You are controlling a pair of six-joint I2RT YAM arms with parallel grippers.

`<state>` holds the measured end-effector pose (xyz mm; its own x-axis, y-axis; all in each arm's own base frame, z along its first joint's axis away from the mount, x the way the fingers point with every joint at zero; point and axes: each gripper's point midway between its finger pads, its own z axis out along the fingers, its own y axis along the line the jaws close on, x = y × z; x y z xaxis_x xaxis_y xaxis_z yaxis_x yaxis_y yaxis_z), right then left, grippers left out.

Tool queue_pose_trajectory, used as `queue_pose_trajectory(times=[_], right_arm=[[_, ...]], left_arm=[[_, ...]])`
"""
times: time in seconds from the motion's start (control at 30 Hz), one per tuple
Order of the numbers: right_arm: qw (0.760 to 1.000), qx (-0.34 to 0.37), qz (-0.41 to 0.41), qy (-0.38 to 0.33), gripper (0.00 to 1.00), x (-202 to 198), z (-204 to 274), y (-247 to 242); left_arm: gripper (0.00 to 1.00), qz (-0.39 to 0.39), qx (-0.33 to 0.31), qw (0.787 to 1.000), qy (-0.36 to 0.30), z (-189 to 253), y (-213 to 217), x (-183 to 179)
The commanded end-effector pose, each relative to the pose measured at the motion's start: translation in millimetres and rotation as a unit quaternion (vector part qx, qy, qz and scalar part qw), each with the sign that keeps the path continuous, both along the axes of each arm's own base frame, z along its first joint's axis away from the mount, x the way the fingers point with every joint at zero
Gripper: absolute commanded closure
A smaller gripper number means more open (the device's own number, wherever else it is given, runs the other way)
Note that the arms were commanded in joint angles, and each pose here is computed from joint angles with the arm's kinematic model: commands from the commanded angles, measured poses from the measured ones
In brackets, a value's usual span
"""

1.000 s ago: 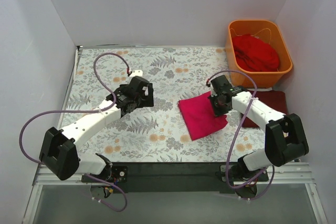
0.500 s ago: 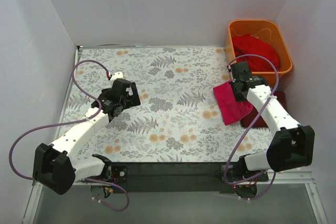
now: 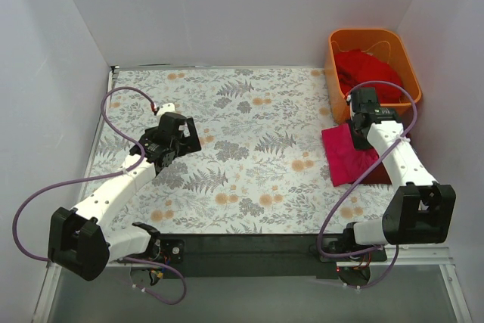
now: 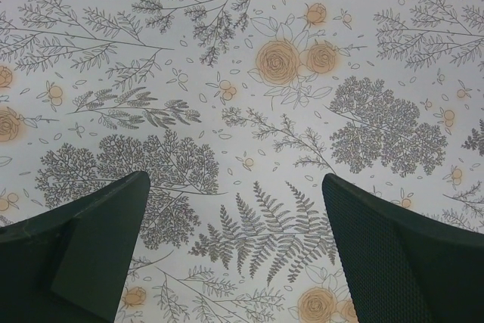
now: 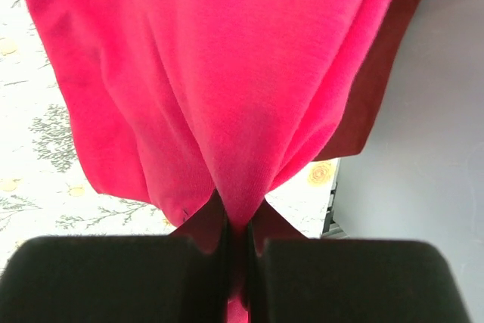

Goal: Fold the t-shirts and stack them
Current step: Neatly place the folded tshirt to the corner

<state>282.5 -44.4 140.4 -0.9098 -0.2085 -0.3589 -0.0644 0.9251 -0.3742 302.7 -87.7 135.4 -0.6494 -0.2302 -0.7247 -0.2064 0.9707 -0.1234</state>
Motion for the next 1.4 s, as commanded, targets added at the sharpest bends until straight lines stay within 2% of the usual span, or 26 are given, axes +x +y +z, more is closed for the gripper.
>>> queue_pose_trajectory(times=[0.0,0.2,0.43,0.57,0.73,1.03,1.37], right_arm=[[0.999,-0.002,-0.011,-0.038,0.99,5.2,28.8,-12.9],[0.998,0.002,-0.042,-0.036,0.99,4.5,24.2,-30.1],[0.994,0.014,-0.085,-0.067,0.99,12.7,28.7,-55.0],[0.992,-0.006,-0.111,-0.054,0.99,5.7,13.9,-78.2],[0.99,-0.006,-0.127,-0.055,0.99,12.9,-1.0,-90.1],[0.985,-0.016,-0.17,-0.029,0.99,1.3,-35.3,-112.6],[0.977,-0.039,-0.206,-0.034,0.95,-1.8,-44.7,-134.8]], left_arm=[[0.02,-0.004,-0.013,1.0,-0.018,9.3,-1.8,1.2],[0.02,-0.011,-0.016,1.0,-0.012,6.9,-4.3,0.6],[0.02,-0.014,-0.015,1.0,-0.005,3.0,-5.2,0.8],[0.02,-0.016,-0.016,1.0,-0.001,1.1,-6.0,0.0],[0.02,-0.024,-0.021,1.0,0.003,0.4,-9.8,-0.3],[0.02,-0.024,-0.016,1.0,0.013,-5.4,-9.6,0.5],[0.02,-0.028,-0.014,0.999,0.023,-11.2,-11.2,-0.1]])
